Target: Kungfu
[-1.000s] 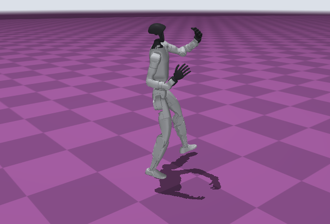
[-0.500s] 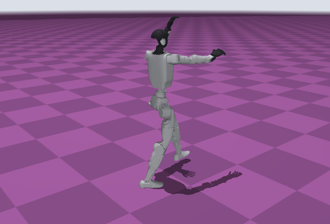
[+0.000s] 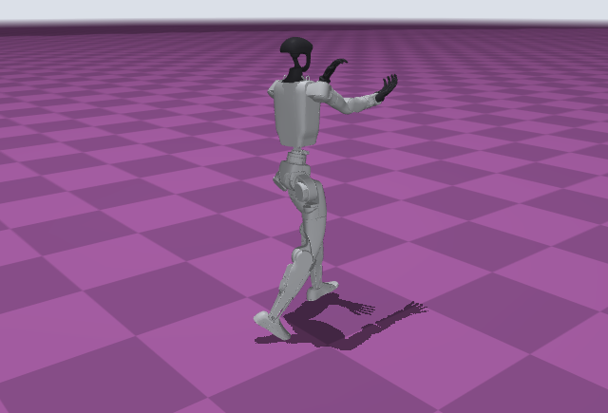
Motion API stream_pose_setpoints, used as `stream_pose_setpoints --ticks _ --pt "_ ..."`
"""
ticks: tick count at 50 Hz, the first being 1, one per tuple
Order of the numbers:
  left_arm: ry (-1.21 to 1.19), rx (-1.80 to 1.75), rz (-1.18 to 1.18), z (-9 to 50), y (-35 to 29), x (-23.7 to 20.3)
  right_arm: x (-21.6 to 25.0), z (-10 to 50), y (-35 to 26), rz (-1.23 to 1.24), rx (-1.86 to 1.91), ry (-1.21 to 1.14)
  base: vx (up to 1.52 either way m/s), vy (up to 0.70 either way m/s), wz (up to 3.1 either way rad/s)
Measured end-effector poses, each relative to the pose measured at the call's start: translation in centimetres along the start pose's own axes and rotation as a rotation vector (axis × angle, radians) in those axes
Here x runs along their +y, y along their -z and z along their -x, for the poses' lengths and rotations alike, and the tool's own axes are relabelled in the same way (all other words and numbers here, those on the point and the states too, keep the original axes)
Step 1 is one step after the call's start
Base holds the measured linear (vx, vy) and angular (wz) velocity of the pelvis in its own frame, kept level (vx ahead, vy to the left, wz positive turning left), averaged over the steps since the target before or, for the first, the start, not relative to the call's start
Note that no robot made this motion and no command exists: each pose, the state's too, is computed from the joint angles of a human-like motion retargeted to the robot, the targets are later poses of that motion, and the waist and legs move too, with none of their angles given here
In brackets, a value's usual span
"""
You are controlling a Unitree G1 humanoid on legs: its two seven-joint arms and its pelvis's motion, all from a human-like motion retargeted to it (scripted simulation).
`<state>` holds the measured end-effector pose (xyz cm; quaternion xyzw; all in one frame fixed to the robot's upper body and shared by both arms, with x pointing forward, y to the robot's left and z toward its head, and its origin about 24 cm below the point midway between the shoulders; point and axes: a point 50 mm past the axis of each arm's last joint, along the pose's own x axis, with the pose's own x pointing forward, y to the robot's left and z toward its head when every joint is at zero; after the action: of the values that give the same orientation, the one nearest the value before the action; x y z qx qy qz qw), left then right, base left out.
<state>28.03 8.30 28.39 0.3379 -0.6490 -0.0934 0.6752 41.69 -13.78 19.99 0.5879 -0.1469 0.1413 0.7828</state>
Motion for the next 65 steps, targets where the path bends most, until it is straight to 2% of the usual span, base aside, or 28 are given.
stream_pose_setpoints --ticks 6,11,14,18,20,25,31,35,38,40,45,48,50,53,55,57,58,59,62,65 --pt "-0.017 0.198 -0.185 1.5 4.9 1.6 -5.6 6.8 1.6 0.152 0.136 -0.039 0.43 0.10 0.70" --pt "0.066 0.510 -0.486 5.4 11.8 3.2 -11.6 19.2 2.0 0.314 0.210 0.135 0.39 0.31 0.54" --pt "0.184 0.788 -0.585 9.0 15.4 3.4 -13.4 28.2 0.4 0.366 0.197 0.298 0.26 0.07 0.69" --pt "0.423 1.149 -0.646 13.4 17.6 7.5 -12.9 38.4 -3.3 0.416 0.180 0.514 0.15 -0.02 0.44" --pt "0.393 1.247 -0.690 14.9 17.7 9.9 -11.8 42.0 -5.0 0.477 0.178 0.599 0.07 -0.10 -0.29" --pt "0.288 1.050 -0.742 14.9 16.8 10.5 -9.1 45.3 -8.2 0.742 0.115 0.700 0.00 -0.14 -0.18" --pt "0.309 1.071 -0.703 16.0 16.5 8.6 -8.4 39.8 -8.3 0.933 0.037 0.517 -0.04 0.01 0.29" --pt "0.148 1.043 -0.510 16.1 15.1 7.2 -7.1 32.4 -7.3 1.026 -0.039 0.248 -0.08 0.02 -0.15" --pt "-0.003 0.978 -0.149 16.4 12.7 5.9 -5.0 25.4 -5.8 1.161 -0.086 0.001 -0.10 -0.08 -0.39" --pt "-0.080 0.973 0.204 18.1 10.6 3.8 -2.6 20.8 -5.1 1.253 -0.151 -0.160 -0.10 -0.12 -0.40" --pt "-0.142 1.084 1.284 29.1 1.3 -3.7 4.4 10.7 -6.0 1.528 -0.398 -0.417 -0.14 -0.14 -0.24" --pt "-0.271 1.309 1.702 36.0 -7.7 -7.6 7.9 5.8 -7.6 1.809 -0.519 -0.474 -0.21 -0.24 0.14" --pt "-0.452 1.512 1.812 39.2 -12.9 -8.6 9.7 2.7 -9.1 2.078 -0.559 -0.477 -0.35 -0.35 0.09" --pt "-0.765 1.774 1.852 42.3 -18.2 -8.2 10.9 -1.3 -12.3 2.542 -0.520 -0.313 -0.49 -0.62 -0.03" --pt "-0.907 1.792 1.869 42.6 -19.1 -7.9 10.9 -2.3 -15.3 2.822 -0.419 -0.086 -0.36 -0.37 0.14" --pt "-0.904 1.766 1.909 42.3 -18.8 -7.4 10.8 -2.6 -18.5 3.005 -0.315 0.362 -0.30 -0.12 0.44" --pt "-0.843 1.743 1.920 42.0 -18.5 -7.1 10.9 -2.7 -19.0 2.992 -0.286 0.476 -0.37 -0.20 0.76" --pt "-0.762 1.737 1.915 41.9 -18.1 -6.6 11.3 -2.8 -19.0 2.935 -0.278 0.472 -0.42 -0.32 0.95" --pt "-0.576 1.743 1.891 41.8 -17.9 -5.9 13.6 -3.2 -18.0 2.729 -0.395 0.180 -0.40 -0.29 0.83" --pt "-0.643 1.724 1.939 41.6 -18.7 -6.7 15.1 -2.8 -17.4 2.671 -0.731 0.087 -0.27 -0.03 0.19"
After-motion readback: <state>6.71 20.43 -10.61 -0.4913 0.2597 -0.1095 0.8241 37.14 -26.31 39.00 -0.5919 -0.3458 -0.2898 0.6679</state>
